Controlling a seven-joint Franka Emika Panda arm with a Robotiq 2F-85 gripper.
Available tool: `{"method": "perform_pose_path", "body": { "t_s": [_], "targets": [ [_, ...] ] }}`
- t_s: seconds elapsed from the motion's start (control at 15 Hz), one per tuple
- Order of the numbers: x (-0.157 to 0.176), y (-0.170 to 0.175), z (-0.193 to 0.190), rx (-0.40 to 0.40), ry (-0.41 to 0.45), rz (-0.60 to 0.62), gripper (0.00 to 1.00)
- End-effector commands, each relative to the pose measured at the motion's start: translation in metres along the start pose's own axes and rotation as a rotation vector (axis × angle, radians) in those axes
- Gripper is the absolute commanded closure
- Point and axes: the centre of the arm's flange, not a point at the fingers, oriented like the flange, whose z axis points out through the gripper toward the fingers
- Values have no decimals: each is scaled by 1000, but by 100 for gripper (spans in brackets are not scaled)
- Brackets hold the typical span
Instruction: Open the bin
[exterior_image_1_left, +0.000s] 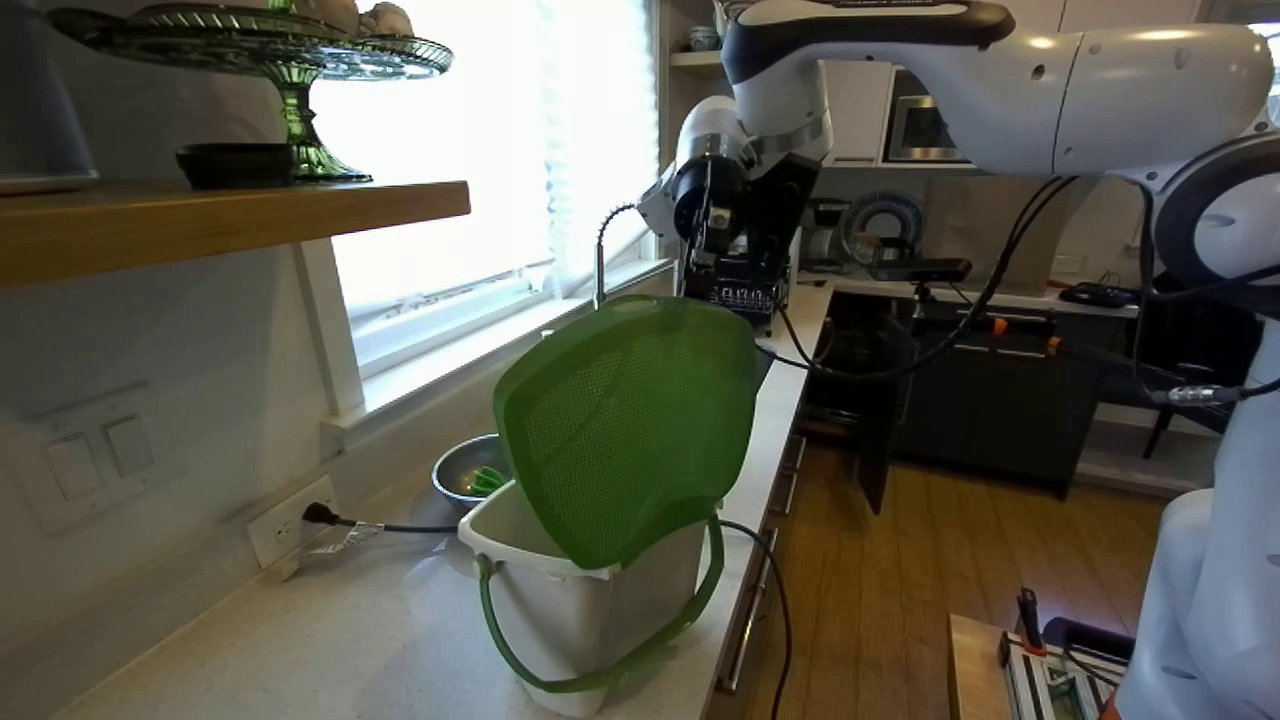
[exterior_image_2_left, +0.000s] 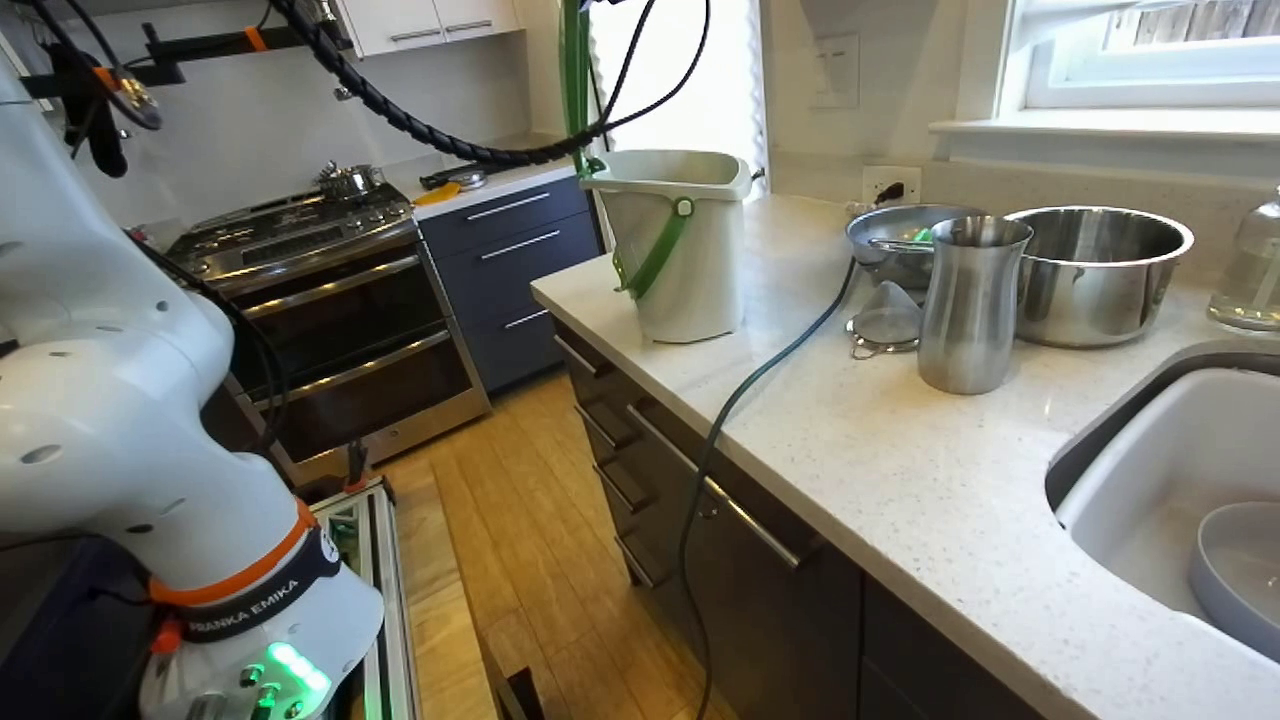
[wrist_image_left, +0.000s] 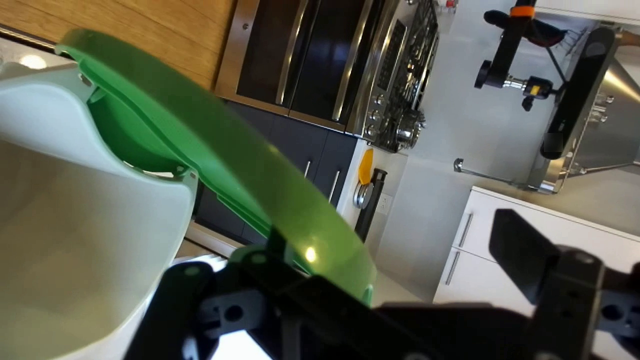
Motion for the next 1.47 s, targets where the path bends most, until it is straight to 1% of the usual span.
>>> {"method": "perform_pose_path", "body": {
  "t_s": [0.0,0.2,0.4,0.67,0.87,1.2,1.4],
  "targets": [
    [-5,-11,4,-84,-24,-26,0],
    [-2,-19,-7,-222,31,-23,0],
    [2,-35,-21,-338,80,-37,0],
    [3,-64,-33,-485,127,-54,0],
    [0,-93,-39,-620,181,-43,0],
    [-15,-146,-38,-861,245,57,0],
    [-32,-172,-23,-966,267,146,0]
  ]
}}
